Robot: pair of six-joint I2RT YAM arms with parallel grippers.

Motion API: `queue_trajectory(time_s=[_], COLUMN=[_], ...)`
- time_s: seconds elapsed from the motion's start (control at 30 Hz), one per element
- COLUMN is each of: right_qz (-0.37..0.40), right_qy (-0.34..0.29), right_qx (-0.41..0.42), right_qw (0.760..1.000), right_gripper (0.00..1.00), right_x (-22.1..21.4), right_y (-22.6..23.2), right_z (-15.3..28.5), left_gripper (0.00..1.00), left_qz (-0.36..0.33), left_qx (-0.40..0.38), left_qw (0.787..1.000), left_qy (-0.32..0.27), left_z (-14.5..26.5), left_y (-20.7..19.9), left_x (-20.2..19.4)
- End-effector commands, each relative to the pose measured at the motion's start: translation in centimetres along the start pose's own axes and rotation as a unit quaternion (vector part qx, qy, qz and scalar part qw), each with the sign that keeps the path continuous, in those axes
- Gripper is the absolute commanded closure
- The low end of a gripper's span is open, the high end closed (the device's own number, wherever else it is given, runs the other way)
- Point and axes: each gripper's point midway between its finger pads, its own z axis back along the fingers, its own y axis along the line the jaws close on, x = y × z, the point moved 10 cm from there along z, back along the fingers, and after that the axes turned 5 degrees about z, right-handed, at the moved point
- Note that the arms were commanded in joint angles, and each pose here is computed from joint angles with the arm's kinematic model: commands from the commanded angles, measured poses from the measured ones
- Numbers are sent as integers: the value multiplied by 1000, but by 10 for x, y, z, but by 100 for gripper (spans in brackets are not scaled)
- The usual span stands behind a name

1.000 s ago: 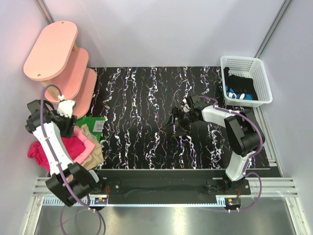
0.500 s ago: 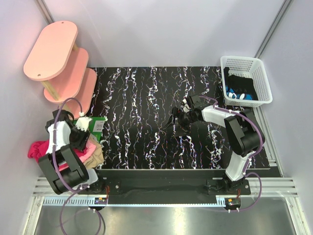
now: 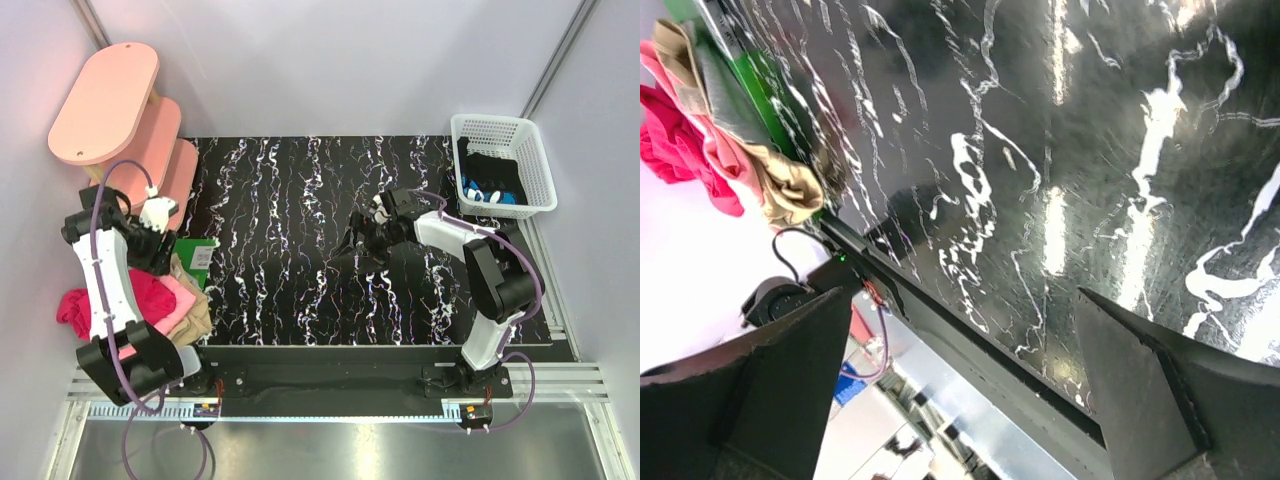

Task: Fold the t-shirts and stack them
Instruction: Smooth out wrinkles on the folded tshirt

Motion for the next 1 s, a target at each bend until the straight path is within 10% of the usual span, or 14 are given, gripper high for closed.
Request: queue_trajectory(time_s=[0.0, 0.47, 0.97], right_qz=[61, 71, 52], right_qy=[-50, -133, -183], right_qx=[-12, -76, -92], right_qw=[997, 986, 977], right_gripper=[0, 0, 0], right_x=[17, 49, 61], right_y=[30, 43, 29], right_z=[24, 81, 125], left_gripper=[41, 30, 30], left_qz=[-4, 32, 2], left_qx=[-55, -19, -34], left_qw=[997, 987, 992], left_qy=[-50, -159, -120], left_z=[29, 6, -35], left_y=[-35, -74, -88], left_x=[22, 136, 165])
